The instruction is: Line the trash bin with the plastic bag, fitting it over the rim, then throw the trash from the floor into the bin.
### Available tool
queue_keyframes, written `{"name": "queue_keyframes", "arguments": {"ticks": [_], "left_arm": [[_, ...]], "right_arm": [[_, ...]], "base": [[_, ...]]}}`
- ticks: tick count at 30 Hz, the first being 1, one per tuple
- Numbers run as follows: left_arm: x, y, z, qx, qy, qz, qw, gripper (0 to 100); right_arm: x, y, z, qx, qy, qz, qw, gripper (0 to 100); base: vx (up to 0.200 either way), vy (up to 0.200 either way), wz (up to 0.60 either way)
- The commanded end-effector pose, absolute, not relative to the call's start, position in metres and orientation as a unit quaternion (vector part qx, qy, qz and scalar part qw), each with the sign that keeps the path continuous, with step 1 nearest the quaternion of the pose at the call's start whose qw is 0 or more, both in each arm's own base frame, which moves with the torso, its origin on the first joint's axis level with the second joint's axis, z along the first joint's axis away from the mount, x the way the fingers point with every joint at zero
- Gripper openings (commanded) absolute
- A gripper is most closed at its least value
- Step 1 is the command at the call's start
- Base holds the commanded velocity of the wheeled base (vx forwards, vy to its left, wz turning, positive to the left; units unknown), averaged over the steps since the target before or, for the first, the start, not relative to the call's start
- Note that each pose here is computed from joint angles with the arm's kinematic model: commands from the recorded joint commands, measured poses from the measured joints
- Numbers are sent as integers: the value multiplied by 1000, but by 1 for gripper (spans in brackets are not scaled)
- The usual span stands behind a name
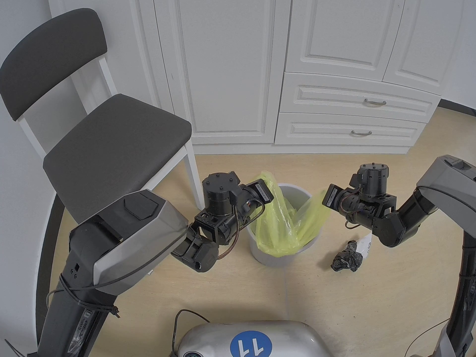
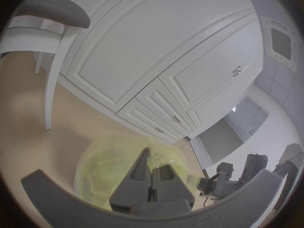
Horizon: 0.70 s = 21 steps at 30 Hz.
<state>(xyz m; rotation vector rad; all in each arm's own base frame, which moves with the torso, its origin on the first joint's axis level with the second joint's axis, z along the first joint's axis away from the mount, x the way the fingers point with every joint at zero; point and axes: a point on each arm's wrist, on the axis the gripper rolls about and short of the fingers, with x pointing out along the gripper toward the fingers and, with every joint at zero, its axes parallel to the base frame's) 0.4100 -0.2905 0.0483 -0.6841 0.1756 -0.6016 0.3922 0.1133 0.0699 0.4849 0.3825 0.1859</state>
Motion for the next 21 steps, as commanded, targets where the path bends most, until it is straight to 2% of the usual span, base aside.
{"name": "queue_keyframes", "arguments": {"ticks": [1,5,10,16,21], "left_arm": [[416,-290,50,-336,78,-290,893,0],[419,-298,56,-337,73,-307,887,0],[410,-328,41,-306,133,-335,881,0],[413,-336,25,-300,151,-355,873,0],[421,-337,18,-301,153,-351,874,0]], "right_arm": [[400,100,72,244,179,79,950,0],[400,94,79,247,172,82,950,0],[389,96,91,249,169,101,948,0],[371,111,104,243,170,131,946,0],[370,115,98,242,176,135,945,0]], "base": [[0,0,0],[0,0,0],[0,0,0],[0,0,0],[0,0,0]]}}
